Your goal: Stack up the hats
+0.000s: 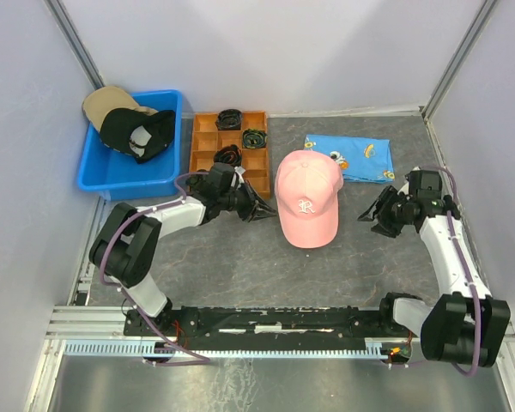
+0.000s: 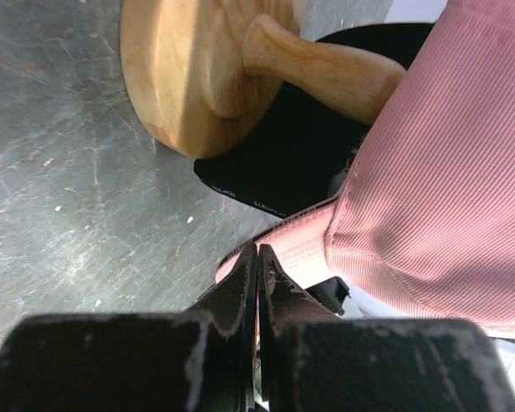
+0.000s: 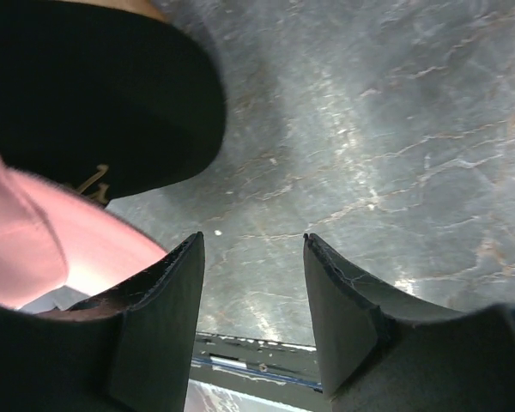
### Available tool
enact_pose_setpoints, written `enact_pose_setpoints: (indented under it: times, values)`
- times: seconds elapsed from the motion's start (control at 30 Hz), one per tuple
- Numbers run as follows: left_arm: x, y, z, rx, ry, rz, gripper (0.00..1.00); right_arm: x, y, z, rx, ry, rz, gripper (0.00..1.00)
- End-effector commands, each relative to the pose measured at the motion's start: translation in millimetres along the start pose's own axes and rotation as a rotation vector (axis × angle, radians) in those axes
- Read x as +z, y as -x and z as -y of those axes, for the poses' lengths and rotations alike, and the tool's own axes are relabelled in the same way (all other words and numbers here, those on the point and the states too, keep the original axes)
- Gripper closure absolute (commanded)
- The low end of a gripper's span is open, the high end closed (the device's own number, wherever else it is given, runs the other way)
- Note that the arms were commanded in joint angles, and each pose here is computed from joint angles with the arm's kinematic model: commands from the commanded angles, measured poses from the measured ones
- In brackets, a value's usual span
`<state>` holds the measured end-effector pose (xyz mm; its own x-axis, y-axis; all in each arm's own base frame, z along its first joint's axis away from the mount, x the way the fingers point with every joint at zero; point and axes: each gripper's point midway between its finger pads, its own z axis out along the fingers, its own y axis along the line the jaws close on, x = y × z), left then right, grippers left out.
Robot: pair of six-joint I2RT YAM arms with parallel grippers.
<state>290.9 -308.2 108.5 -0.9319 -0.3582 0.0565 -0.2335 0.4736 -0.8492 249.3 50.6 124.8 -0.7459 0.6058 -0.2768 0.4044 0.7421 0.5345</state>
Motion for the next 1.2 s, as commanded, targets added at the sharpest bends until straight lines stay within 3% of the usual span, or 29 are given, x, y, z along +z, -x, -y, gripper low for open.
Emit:
enact_pose_setpoints:
  times: [0.0, 0.3, 0.6, 0.9, 1.17]
  values:
    - [-2.7, -1.0, 22.7, 0.061, -0.054, 0.025, 0.97, -6.1, 13.1, 12.4, -0.048, -0.102, 0.023, 0.42]
    - [18.2, -25.5, 14.4, 0.059, -0.036, -0.027, 0.97, 8.3, 37.2, 17.3, -0.041, -0.160, 0.062, 0.43]
    - [42.9, -73.6, 36.7, 0.089, -0.050, -0.124, 0.97, 32.1, 64.2, 11.9, -0.056, -0.192, 0.040, 0.44]
    - [70.8, -112.0, 72.3, 0.106, -0.103, -0.187, 0.97, 55.2, 51.0, 7.8, -0.006, -0.124, -0.010, 0.44]
    - [92.5, -122.1, 114.1, 0.104, -0.158, -0.206, 0.97, 43.0, 31.8, 6.6, 0.021, -0.068, -0.007, 0.43]
